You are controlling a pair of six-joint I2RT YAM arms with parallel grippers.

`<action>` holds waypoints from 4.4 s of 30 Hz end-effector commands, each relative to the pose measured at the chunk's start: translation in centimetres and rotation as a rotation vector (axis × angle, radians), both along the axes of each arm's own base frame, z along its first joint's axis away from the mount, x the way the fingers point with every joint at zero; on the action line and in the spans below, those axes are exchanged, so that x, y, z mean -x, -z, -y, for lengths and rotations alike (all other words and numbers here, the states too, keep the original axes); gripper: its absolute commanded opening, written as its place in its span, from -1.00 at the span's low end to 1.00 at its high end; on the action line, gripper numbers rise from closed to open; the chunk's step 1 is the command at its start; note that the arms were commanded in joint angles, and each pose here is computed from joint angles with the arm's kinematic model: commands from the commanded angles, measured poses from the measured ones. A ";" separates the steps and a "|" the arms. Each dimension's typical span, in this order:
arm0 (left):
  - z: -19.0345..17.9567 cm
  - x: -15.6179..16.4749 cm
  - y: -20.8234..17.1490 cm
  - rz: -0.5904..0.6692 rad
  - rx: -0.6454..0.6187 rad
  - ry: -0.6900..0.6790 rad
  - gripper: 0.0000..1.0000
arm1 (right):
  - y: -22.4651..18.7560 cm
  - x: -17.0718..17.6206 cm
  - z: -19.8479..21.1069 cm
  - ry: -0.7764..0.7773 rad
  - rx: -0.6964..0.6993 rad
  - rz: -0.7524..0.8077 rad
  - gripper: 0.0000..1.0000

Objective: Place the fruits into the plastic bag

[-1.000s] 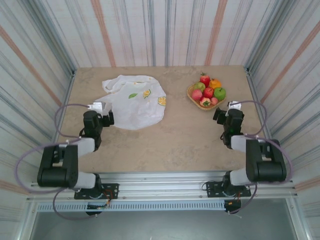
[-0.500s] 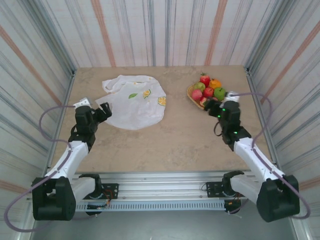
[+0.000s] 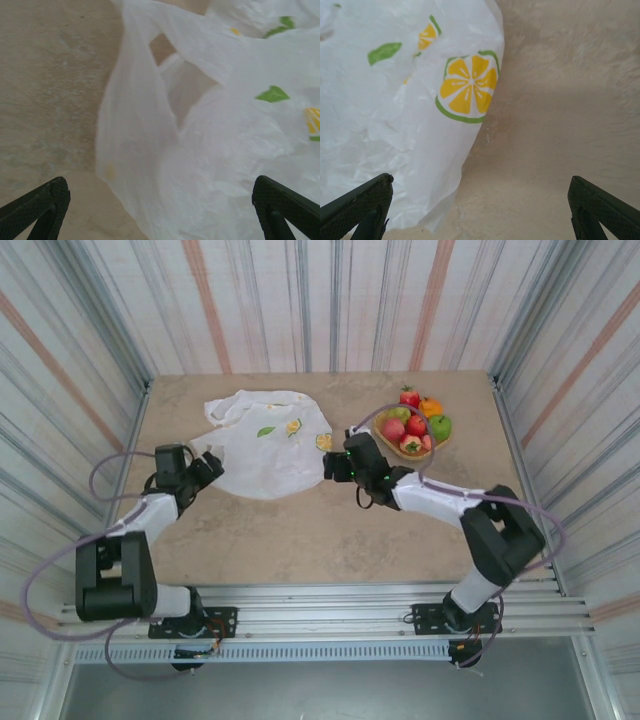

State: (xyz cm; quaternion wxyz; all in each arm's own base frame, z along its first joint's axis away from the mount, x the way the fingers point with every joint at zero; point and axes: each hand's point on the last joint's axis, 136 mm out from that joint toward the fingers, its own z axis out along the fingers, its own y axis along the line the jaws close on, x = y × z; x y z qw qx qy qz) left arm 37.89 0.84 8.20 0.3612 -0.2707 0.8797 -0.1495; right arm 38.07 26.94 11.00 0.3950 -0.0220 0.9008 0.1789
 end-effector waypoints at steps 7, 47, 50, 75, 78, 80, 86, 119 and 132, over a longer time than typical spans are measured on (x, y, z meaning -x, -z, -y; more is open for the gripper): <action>2.5 -4.5 1.0 0.000 0.140 0.133 0.31 | 4.0 -2.3 -3.5 -0.019 -0.072 -0.143 0.40; 26.0 15.2 -11.5 0.374 -0.241 1.056 0.89 | -5.0 -0.4 2.3 -0.220 -0.027 -0.121 0.57; 25.8 15.6 -12.0 0.373 -0.235 1.062 0.92 | -4.6 3.1 2.2 -0.271 -0.033 -0.111 0.58; 12.3 12.1 -14.6 0.315 0.034 0.498 0.97 | -2.5 12.7 -13.1 -0.892 0.290 0.301 0.77; 12.0 11.9 -13.8 0.291 0.014 0.488 0.97 | -2.6 15.4 -12.8 -0.950 0.303 0.305 0.77; 12.0 11.6 -13.5 0.277 0.009 0.487 0.97 | -2.1 17.8 -12.6 -1.009 0.327 0.291 0.77; 12.1 10.7 -13.2 0.272 0.001 0.481 0.97 | 0.3 21.4 -13.6 -1.092 0.435 0.273 0.77; 12.3 10.5 -13.0 0.244 -0.006 0.494 0.96 | -4.1 16.0 -10.8 -0.802 0.119 0.380 -1.00; 18.9 8.6 -15.9 0.491 -0.461 0.793 0.88 | -8.0 12.3 -3.0 -0.740 -0.285 0.299 -1.00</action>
